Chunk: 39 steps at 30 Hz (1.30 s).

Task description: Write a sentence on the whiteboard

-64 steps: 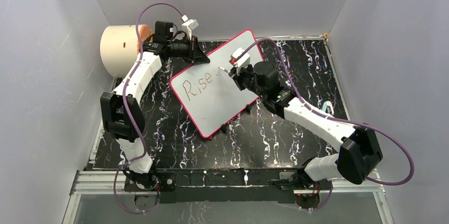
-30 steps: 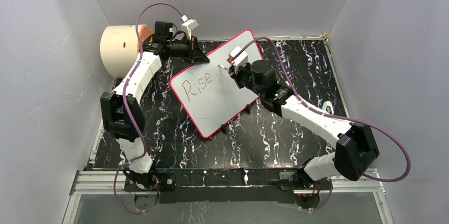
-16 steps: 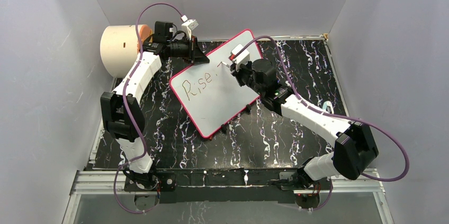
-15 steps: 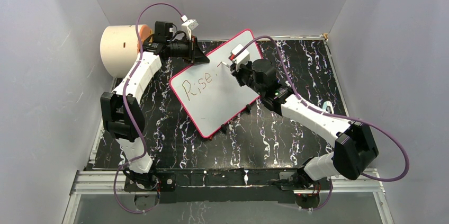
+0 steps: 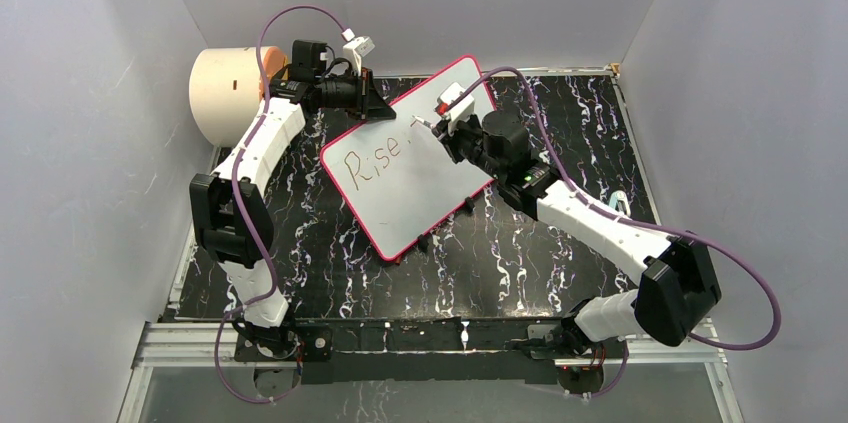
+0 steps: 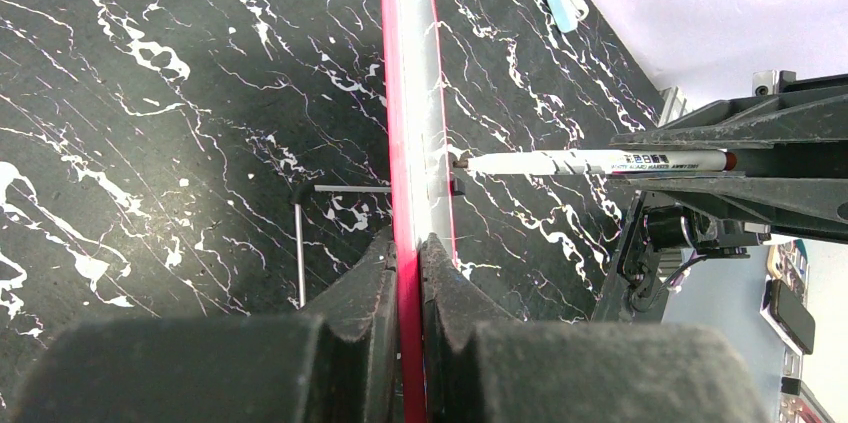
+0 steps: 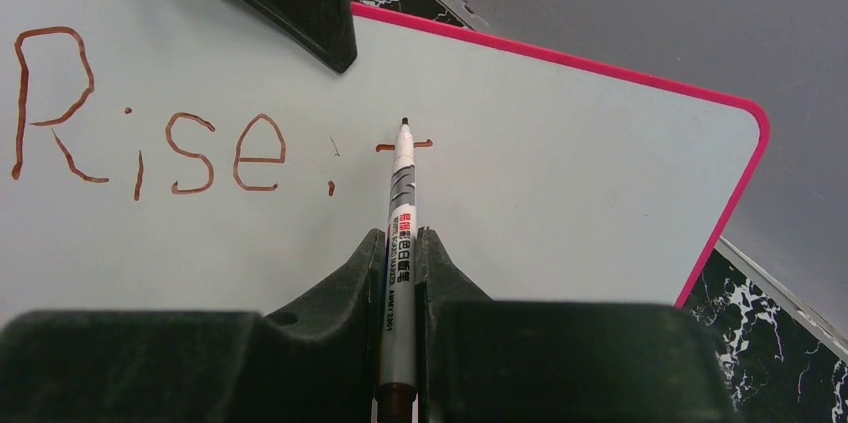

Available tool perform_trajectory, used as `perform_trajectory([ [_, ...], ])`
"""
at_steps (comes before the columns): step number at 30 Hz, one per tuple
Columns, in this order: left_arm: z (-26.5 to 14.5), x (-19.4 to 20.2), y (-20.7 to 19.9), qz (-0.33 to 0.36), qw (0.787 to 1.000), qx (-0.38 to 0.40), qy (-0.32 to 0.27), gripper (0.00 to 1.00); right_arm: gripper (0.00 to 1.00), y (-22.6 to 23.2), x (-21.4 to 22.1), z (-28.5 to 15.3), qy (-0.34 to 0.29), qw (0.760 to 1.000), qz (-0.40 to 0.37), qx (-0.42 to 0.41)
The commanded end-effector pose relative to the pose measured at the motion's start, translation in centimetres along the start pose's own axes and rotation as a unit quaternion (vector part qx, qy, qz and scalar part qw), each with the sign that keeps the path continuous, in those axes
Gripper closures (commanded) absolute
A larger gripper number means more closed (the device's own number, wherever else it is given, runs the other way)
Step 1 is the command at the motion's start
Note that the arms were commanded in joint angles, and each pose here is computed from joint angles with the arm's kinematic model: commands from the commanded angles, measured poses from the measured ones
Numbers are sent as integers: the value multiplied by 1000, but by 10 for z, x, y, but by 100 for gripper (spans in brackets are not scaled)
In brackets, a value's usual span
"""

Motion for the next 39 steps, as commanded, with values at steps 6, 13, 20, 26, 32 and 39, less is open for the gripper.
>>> perform_trajectory([
  [6,16,79,5,-77,990,6,121,100,100,-12,-38,4,-53,998,-2,14],
  [13,16,79,5,-77,990,6,121,100,100,-13,-34,10,-46,999,-2,19],
  [20,16,79,5,-77,990,8,121,100,100,-15,-29,13,-38,999,-2,23],
  [26,16,79,5,-77,990,8,121,100,100,-9,-19,12,-20,1000,0,10],
  [32,16,80,6,-79,989,8,122,100,100,-5,-13,7,-4,1000,2,1],
  [39,16,79,5,-78,990,9,121,100,100,0,-5,3,13,1000,4,-12],
])
Point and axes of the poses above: each gripper's point midway between its finger pads, its own z axis out along the fingers, its own y axis along the line the jaws close on, x = y × z, the point moved 1 cm from there along -z, back along the fingers, and after that the axes turned 1 degree about -z, right-handed, at the moved point
